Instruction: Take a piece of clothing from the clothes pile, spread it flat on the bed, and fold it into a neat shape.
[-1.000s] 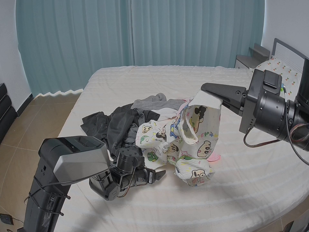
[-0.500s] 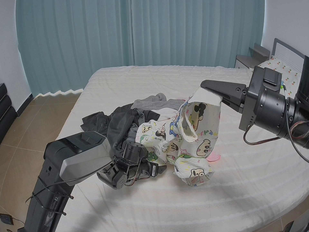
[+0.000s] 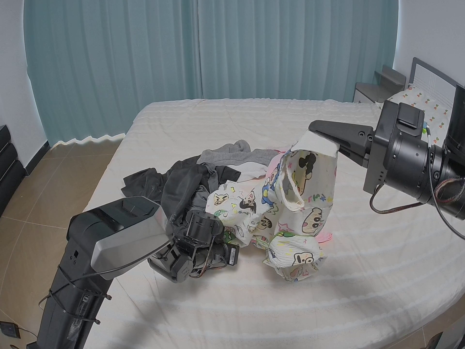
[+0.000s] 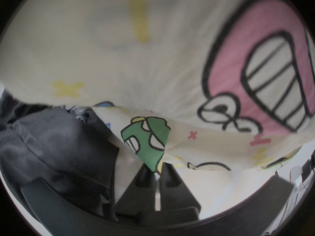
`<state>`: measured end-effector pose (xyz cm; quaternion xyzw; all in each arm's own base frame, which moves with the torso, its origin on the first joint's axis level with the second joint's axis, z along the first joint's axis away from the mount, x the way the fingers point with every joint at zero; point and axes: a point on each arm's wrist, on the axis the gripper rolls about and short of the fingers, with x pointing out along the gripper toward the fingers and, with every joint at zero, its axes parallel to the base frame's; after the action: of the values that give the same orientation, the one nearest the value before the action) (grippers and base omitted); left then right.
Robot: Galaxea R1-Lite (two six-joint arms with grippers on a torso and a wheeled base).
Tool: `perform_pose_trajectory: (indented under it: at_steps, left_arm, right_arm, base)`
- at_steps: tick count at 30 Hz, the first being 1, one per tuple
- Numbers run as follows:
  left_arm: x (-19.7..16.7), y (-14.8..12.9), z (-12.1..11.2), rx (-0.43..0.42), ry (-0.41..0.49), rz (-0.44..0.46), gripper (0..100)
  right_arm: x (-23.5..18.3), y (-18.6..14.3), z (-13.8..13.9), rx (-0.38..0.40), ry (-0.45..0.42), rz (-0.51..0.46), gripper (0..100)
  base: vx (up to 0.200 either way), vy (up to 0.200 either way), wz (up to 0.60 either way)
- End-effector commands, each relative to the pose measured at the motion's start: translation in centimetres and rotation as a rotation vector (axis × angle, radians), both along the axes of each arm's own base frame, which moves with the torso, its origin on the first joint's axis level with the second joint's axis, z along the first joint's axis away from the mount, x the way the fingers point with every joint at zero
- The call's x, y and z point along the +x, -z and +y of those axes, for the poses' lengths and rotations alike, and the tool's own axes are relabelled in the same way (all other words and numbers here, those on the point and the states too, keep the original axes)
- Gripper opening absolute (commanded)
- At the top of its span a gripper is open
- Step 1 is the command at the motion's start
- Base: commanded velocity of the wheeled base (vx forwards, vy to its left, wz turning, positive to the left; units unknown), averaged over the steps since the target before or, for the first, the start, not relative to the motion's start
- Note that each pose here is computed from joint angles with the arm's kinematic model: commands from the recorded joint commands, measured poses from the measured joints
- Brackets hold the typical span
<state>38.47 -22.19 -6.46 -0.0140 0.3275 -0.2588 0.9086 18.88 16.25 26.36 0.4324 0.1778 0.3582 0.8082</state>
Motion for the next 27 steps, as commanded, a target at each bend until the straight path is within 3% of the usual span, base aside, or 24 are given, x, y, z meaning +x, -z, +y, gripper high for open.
perform_pose_trajectory:
  at_steps: [1, 5, 10, 17, 20, 21, 27]
  left_arm:
    - [-0.8, -0.8, 0.4, -0.006, 0.0, -0.011, 0]
    - [-2.3, -3.2, 1.4, -0.029, 0.001, -0.024, 0]
    - [-5.7, -7.4, 3.3, -0.135, 0.015, 0.019, 0]
    - [-8.6, -11.8, 7.3, -0.221, -0.049, 0.002, 0]
    - [-9.6, -12.8, 8.0, -0.274, -0.054, 0.024, 0]
    - [-10.4, -14.2, 8.7, -0.329, -0.057, 0.03, 0]
    - [-12.3, -19.1, 10.6, -0.431, -0.07, -0.083, 0]
  right_arm:
    - [0.3, 0.1, -0.4, -0.004, 0.02, 0.004, 0]
    - [0.9, 0.5, -1.1, -0.013, 0.056, 0.017, 0]
    - [1.7, 1.2, -2.5, -0.027, 0.12, 0.034, 0]
    - [2.4, 2.6, -3.9, -0.056, 0.183, 0.072, 0]
    - [2.8, 2.9, -4.2, -0.062, 0.199, 0.081, 0]
    - [3.2, 3.0, -4.4, -0.065, 0.213, 0.086, 0]
    - [3.4, 3.1, -5.2, -0.066, 0.242, 0.085, 0]
  base:
    - [0.0, 0.0, 0.0]
    - [0.0, 0.0, 0.0]
    - [0.0, 0.0, 0.0]
    - [0.0, 0.0, 0.0]
    - [0.0, 0.0, 0.0]
    - [0.0, 0.0, 0.0]
    - [0.0, 0.0, 0.0]
